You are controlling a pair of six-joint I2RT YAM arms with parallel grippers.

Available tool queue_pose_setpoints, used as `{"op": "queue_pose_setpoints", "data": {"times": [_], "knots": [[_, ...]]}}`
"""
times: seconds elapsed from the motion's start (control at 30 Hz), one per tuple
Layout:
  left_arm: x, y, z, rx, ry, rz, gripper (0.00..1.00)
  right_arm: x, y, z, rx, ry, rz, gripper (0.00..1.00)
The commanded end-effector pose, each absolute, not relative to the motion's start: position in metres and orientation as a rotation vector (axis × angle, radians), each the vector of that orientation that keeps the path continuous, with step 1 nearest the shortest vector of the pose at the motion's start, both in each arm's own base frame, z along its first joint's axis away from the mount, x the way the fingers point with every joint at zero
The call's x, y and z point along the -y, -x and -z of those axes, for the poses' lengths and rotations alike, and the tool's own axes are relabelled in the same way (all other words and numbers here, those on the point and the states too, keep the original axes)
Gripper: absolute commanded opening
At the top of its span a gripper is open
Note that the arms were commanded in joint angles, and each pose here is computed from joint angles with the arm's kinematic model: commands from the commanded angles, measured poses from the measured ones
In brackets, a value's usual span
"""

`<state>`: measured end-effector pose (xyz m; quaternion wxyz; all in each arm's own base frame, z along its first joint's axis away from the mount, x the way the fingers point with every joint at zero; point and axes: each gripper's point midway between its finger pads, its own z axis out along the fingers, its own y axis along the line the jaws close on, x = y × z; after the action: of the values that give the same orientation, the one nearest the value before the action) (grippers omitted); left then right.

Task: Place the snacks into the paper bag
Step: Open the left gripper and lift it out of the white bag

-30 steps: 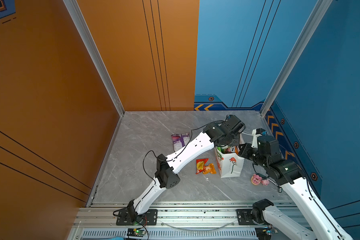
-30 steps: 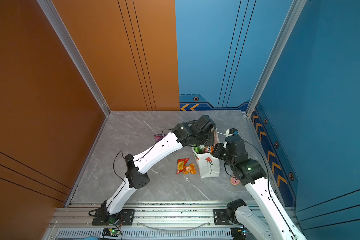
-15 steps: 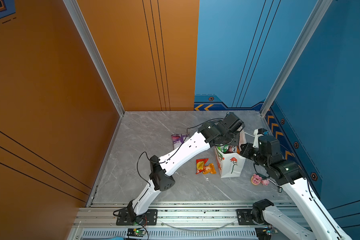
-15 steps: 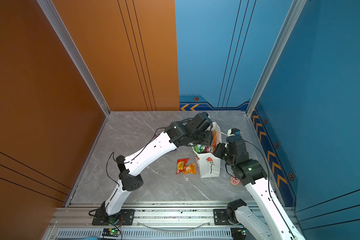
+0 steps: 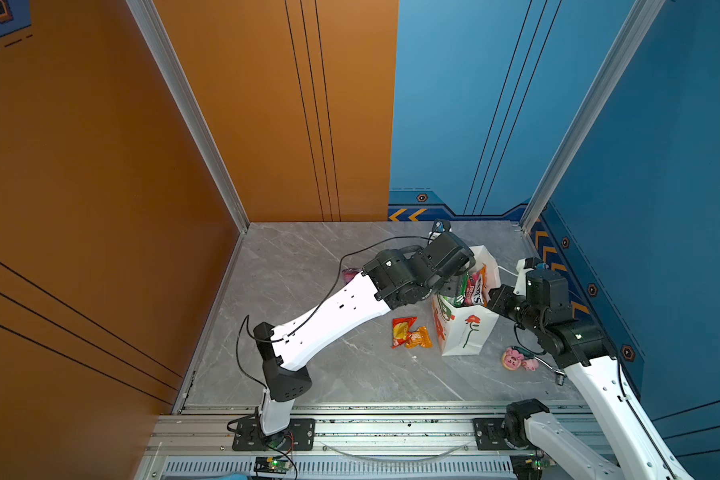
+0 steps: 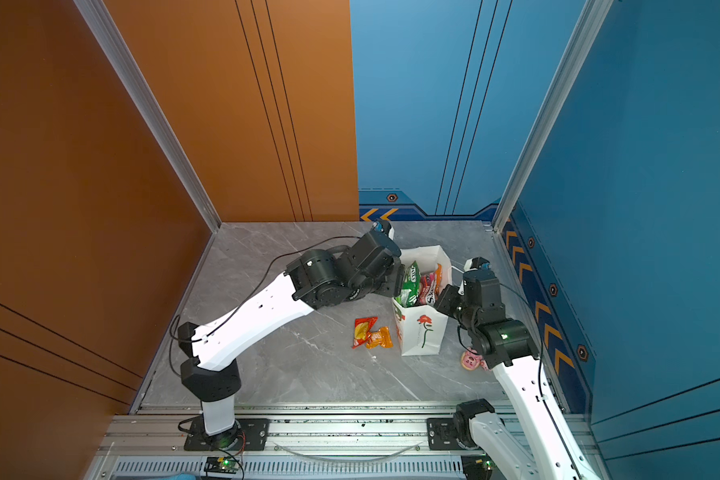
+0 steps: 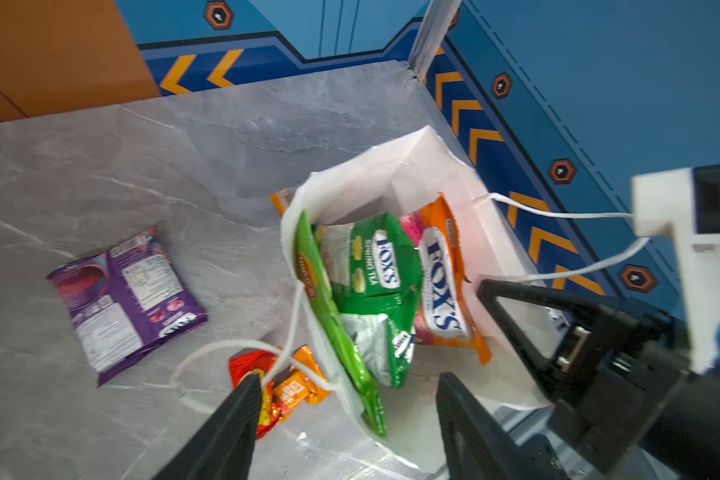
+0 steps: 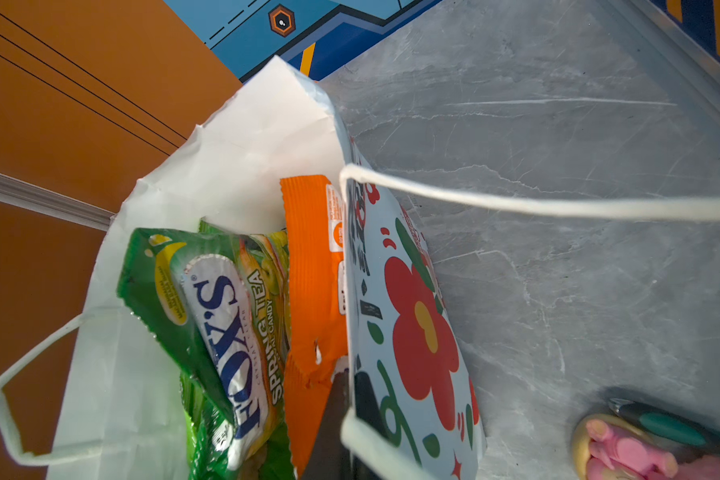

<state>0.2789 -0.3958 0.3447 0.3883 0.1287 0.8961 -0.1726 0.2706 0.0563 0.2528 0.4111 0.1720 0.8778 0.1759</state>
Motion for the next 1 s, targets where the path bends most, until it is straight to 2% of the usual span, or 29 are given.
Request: {"op": "queue_pose_setpoints", "data": {"times": [0.0, 0.13, 0.3, 0.43, 0.6, 0.67, 0.73, 0.97], "knots": [[0.374, -0.291, -0.328, -2.306, -0.279, 0.314, 0.69, -0.053, -0.27, -0.26, -2.185, -0.415, -0.431, 0.01], [0.388, -0.297, -0.307, -2.374, -0.311, 0.346, 0.69, -0.06, -0.271, -0.259, -2.194, -0.4, -0.452, 0.01], [0.392, -0.311, -0.279, -2.44, -0.283, 0.312, 0.65, -0.065, -0.27, -0.259, -2.2, -0.379, -0.452, 0.01], [0.403, -0.315, -0.264, -2.477, -0.299, 0.33, 0.53, -0.065, -0.27, -0.259, -2.201, -0.37, -0.444, 0.01], [0.415, -0.319, -0.254, -2.5, -0.307, 0.355, 0.26, -0.06, -0.272, -0.262, -2.192, -0.372, -0.412, 0.01], [0.423, -0.318, -0.26, -2.486, -0.311, 0.394, 0.1, -0.05, -0.273, -0.267, -2.194, -0.402, -0.38, 0.01], [0.433, -0.313, -0.277, -2.444, -0.311, 0.437, 0.01, -0.039, -0.275, -0.273, -2.191, -0.453, -0.388, 0.01], [0.469, -0.274, -0.374, -2.094, -0.382, 0.524, 0.0, -0.009, -0.27, -0.275, -2.146, -0.642, -0.358, 0.0]]}}
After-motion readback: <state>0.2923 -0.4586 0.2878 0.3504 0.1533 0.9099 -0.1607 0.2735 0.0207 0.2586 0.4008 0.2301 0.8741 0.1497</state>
